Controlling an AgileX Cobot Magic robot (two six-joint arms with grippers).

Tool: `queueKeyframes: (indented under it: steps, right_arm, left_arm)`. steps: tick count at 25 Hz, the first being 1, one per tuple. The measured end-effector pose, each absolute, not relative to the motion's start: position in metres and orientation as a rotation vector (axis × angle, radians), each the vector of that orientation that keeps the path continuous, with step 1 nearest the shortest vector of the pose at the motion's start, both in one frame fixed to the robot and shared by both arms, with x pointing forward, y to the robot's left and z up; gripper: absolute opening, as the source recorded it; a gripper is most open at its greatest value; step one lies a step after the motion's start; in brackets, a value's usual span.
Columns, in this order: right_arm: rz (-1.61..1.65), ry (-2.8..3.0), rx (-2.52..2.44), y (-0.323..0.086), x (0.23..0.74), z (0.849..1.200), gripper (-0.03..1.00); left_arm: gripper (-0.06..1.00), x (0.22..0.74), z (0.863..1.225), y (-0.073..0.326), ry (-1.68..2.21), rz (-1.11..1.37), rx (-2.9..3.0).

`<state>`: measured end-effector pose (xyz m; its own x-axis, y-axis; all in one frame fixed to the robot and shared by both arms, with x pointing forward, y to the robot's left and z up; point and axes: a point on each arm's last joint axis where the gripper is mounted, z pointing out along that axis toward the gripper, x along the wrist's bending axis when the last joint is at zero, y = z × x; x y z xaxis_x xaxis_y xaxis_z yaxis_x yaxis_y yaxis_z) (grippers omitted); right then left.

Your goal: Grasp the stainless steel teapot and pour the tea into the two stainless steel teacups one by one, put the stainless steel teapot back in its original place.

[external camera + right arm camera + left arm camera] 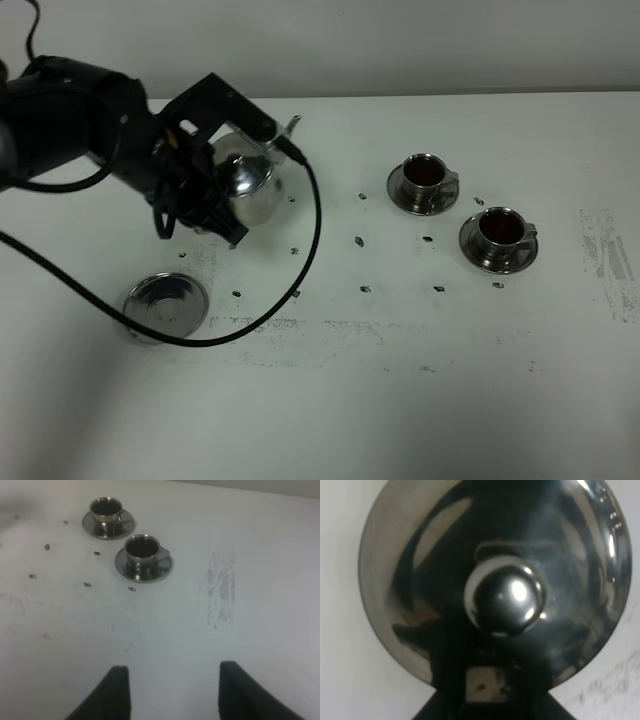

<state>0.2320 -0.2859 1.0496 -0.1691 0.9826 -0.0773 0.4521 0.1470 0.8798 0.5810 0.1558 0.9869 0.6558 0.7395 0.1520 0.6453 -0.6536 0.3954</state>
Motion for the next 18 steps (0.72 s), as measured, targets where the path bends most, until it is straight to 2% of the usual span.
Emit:
queueKeyframes:
  steps: [6,18]
  right_arm:
    - [0.96,1.725,1.386,-0.286,0.232,1.05,0.42]
    - [0.96,1.725,1.385,-0.286,0.232,1.05,0.42]
  left_arm:
    - [0.19,0.546,0.983,0.19,1.243,0.413,2.519]
    - [0.19,0.509,0.976,0.207,1.372,0.246,2.537]
